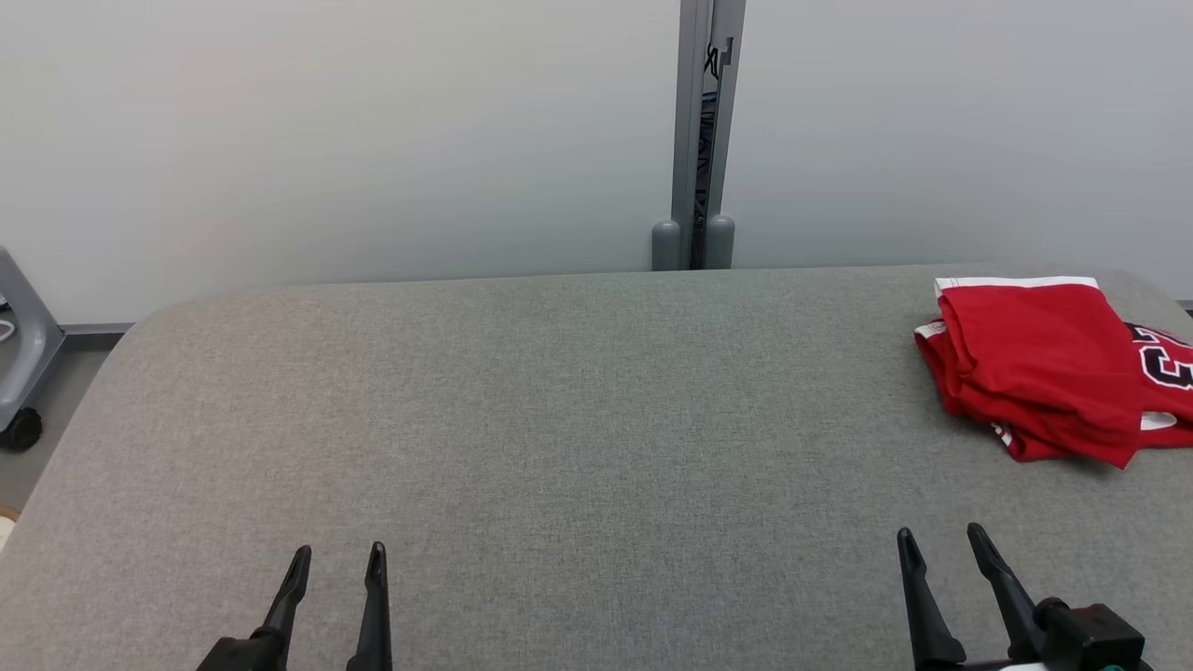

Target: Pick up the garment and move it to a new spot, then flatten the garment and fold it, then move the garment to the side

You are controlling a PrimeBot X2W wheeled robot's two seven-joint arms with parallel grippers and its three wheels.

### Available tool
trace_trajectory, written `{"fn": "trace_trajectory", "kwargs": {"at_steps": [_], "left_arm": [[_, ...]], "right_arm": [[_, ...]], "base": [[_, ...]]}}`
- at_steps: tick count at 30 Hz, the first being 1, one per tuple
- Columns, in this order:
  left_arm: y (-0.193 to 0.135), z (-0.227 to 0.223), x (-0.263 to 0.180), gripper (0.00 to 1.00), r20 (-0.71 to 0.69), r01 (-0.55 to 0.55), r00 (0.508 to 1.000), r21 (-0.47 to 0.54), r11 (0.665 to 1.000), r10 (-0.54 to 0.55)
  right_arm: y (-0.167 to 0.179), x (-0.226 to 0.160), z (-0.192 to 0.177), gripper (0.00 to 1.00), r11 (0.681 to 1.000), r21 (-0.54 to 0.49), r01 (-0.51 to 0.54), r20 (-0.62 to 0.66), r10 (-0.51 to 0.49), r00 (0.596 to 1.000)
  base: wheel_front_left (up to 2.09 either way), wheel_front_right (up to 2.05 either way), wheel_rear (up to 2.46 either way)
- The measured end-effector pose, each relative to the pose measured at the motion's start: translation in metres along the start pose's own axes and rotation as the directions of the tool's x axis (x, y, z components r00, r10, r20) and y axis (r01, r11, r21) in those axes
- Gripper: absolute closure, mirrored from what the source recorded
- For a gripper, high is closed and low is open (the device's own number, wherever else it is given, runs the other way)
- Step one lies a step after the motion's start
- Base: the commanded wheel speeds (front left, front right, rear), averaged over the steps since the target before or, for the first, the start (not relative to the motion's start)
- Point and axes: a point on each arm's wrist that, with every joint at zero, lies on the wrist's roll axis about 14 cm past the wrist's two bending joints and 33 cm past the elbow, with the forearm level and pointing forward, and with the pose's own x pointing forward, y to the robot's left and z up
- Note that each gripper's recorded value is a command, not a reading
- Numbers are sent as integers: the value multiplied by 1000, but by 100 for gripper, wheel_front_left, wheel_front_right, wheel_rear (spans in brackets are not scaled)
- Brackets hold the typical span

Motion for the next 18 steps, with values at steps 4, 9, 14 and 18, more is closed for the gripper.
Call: {"fn": "trace_trajectory", "kwargs": {"at_steps": [4, 9, 14, 18], "left_arm": [[1, 0, -1, 0, 1, -3, 1000, 3, 1000, 3], [8, 5, -1, 0, 15, -38, 999, 16, 999, 38], [10, -9, -6, 100, -32, -49, 998, 11, 999, 49], [13, -24, -12, 100, -84, -65, 995, -26, 998, 62]], "right_arm": [[1, -3, -5, 0, 1000, 4, -2, -15, 2, 1000], [2, -3, -7, 0, 1000, -1, -5, -21, 5, 1000], [1, -9, -20, 100, 1000, 13, 8, -62, -7, 998], [-3, -14, -30, 100, 998, 53, 35, -97, -30, 995]], "base": [[0, 0, 0], [0, 0, 0], [0, 0, 0], [0, 0, 0]]}}
